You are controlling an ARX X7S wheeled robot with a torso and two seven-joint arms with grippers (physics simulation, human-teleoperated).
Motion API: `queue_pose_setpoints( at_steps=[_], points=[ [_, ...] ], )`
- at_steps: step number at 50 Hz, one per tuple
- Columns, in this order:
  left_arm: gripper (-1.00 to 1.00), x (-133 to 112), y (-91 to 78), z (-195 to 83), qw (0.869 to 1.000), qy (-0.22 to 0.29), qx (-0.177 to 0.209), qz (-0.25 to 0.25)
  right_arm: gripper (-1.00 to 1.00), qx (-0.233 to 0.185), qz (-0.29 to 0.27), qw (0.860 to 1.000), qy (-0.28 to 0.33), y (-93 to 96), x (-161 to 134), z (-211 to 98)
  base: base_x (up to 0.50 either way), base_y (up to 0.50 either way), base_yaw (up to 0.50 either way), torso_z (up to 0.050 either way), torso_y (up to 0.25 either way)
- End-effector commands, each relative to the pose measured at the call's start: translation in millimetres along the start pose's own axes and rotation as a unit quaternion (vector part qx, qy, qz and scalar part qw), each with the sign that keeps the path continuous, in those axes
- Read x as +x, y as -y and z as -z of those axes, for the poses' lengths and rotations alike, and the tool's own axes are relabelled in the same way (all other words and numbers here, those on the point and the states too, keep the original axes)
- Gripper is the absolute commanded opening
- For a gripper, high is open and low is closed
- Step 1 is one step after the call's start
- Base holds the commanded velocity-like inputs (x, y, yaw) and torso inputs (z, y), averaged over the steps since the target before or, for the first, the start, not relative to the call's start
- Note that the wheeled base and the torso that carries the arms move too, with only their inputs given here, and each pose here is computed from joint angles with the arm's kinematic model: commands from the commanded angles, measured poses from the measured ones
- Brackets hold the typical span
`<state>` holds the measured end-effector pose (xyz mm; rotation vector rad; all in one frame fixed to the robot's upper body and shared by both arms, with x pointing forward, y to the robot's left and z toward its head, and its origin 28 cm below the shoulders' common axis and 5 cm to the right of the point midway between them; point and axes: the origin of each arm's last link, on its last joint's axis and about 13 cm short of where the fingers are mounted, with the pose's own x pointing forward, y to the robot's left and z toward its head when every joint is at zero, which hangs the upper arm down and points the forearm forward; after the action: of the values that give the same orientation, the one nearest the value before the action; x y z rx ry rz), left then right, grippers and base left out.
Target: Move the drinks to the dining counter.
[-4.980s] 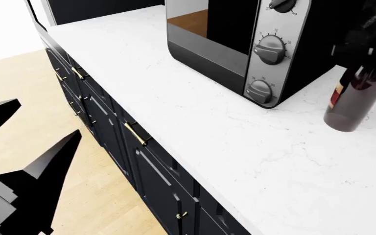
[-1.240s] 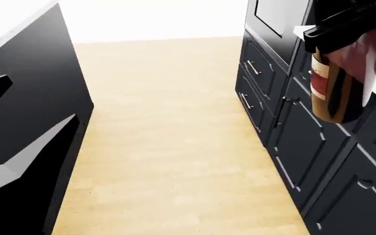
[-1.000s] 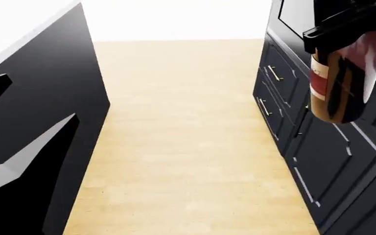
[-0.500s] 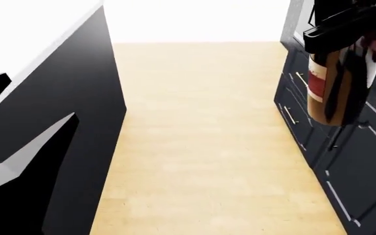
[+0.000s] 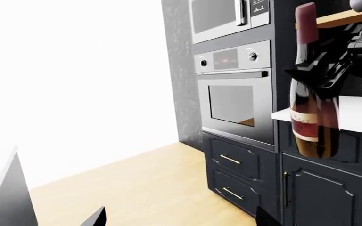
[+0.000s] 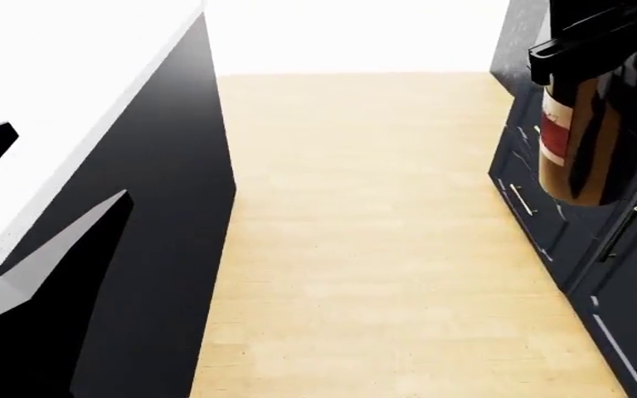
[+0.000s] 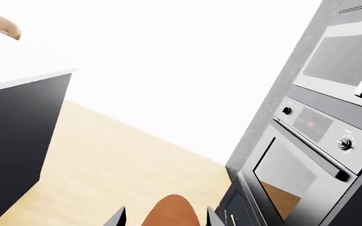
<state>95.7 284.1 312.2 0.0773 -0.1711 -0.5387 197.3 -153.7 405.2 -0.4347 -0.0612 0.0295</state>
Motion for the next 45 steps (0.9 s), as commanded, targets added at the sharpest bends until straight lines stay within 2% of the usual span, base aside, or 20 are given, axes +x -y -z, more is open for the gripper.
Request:
queue_pose_setpoints(
  at_steps=[1, 25, 45],
  points=[
    [1.00, 0.1, 0.2, 0.5, 1.000, -0.001, 0.000, 0.000, -1.00, -0.014, 0.035, 0.999, 0.019, 5.2, -1.5, -4.9, -0.50, 0.01, 0.00, 0.000, 0.000],
    [1.00, 0.0, 0.2, -0.8, 1.000, 0.002, 0.001, -0.001, -1.00, -0.023, 0.029, 0.999, 0.019, 4.9, -1.2, -6.3, -0.50, 0.01, 0.00, 0.001, 0.001],
    [1.00, -0.3, 0.3, -1.3, 1.000, 0.002, 0.001, 0.000, -1.00, -0.024, 0.028, 0.999, 0.015, 4.1, -0.9, -6.1, -0.50, -0.18, 0.00, 0.001, 0.001]
  ],
)
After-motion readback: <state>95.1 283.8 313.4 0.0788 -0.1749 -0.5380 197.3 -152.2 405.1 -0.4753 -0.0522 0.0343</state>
